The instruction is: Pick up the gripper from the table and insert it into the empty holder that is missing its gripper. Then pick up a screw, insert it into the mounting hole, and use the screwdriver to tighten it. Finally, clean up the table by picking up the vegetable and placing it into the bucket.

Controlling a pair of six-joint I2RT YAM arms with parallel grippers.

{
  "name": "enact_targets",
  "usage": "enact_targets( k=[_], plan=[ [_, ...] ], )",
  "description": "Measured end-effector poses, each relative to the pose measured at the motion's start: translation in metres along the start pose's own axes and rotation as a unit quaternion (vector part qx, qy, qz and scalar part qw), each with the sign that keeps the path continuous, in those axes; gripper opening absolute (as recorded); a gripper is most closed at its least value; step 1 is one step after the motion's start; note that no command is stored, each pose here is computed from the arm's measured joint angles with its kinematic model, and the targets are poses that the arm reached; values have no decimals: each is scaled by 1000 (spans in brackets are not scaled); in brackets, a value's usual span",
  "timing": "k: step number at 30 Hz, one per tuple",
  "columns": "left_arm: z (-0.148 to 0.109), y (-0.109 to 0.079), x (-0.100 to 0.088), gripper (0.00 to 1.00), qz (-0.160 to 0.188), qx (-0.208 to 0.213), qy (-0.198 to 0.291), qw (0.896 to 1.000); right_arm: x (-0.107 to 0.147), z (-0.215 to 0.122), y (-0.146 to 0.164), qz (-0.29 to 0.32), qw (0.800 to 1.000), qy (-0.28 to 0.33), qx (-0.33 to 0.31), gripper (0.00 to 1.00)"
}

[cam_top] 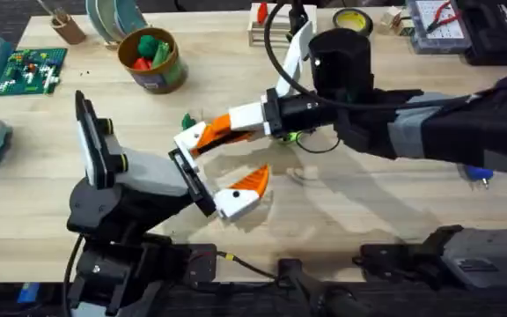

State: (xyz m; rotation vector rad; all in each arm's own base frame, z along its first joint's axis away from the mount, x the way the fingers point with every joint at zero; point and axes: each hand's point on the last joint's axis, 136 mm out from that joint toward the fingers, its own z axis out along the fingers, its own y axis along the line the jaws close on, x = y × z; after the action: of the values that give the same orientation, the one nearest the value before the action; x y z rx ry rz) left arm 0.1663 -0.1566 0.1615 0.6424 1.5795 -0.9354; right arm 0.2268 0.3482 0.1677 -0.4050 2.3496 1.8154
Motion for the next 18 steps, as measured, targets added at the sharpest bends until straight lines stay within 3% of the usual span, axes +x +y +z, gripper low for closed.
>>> enact_targets(
  k=[8, 18],
  plan=[
    [-1, -20, 5, 993, 1, 57, 13, 998, 7, -11, 0, -17, 999, 34, -22, 6],
    [-1, -21, 6, 993, 1, 62, 14, 998, 11, -8, -1, -25, 999, 41, -25, 6]
  ],
)
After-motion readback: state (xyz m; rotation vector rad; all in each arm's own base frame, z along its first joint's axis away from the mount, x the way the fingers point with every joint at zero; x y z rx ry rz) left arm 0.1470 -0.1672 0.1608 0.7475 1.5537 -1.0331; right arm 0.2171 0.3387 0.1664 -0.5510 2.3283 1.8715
